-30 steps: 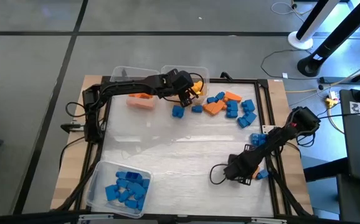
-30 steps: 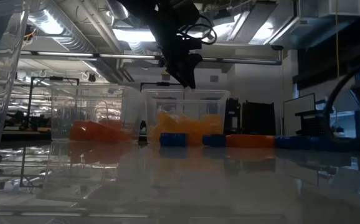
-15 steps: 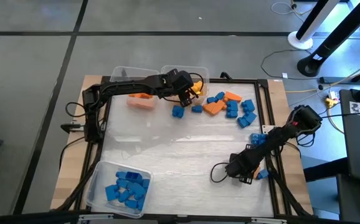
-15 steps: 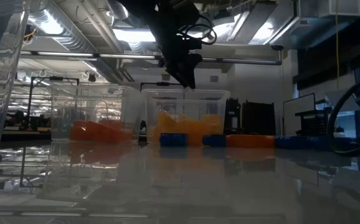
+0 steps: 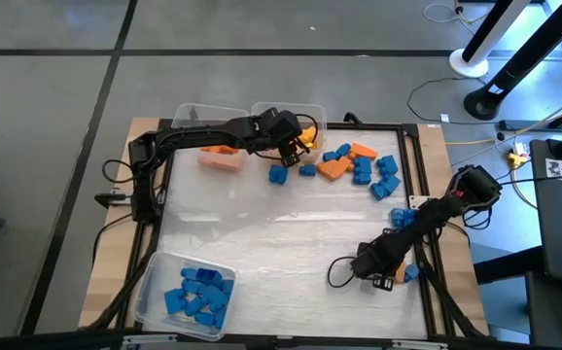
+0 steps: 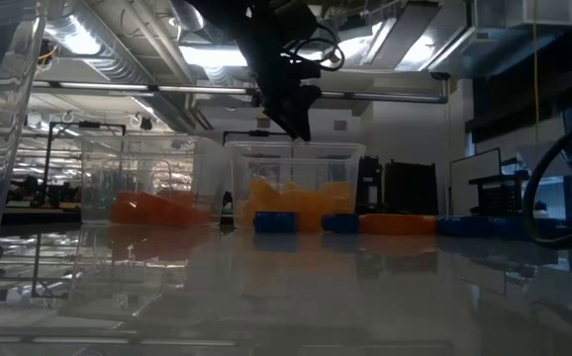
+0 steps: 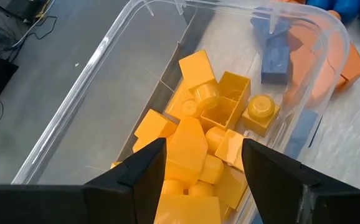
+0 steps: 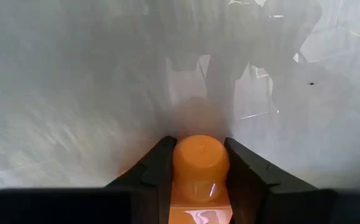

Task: Sort blocks
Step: Put the orange game piece into the top left transparent bin

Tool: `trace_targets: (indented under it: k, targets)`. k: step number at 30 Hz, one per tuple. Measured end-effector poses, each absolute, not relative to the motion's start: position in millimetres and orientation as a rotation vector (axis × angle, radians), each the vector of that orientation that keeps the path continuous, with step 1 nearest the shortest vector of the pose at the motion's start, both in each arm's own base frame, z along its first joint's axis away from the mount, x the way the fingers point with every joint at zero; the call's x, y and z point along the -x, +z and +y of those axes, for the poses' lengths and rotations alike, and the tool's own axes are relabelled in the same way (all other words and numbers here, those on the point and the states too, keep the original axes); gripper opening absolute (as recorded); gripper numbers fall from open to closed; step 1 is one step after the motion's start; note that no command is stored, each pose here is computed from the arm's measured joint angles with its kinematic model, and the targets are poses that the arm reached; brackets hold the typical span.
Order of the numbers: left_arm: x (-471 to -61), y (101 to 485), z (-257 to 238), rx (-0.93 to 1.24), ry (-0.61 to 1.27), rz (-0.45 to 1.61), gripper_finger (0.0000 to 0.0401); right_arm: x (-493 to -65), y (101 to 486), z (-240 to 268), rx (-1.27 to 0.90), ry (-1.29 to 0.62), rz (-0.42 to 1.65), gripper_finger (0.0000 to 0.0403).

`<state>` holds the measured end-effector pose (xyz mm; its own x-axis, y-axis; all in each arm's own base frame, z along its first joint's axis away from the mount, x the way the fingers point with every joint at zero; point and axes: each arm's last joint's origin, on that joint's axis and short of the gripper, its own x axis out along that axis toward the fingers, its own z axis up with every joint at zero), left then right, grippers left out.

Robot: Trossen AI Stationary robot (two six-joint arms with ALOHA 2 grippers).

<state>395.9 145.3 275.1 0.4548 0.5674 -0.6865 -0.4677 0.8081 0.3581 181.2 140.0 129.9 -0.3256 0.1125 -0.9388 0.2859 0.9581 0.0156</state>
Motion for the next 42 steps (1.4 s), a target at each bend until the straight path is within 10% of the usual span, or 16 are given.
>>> trace_targets:
  k: [25,42]
  targets:
    - [-325,387,100,-0.126,0.62,0.656,0.0198,-199,140,148,-0.212,-0.169,1.722,0.0133]
    - [-196,439,42,0.132,0.594,0.652,0.0198,-273,173,127,0.124,-0.287,1.051,0.0122]
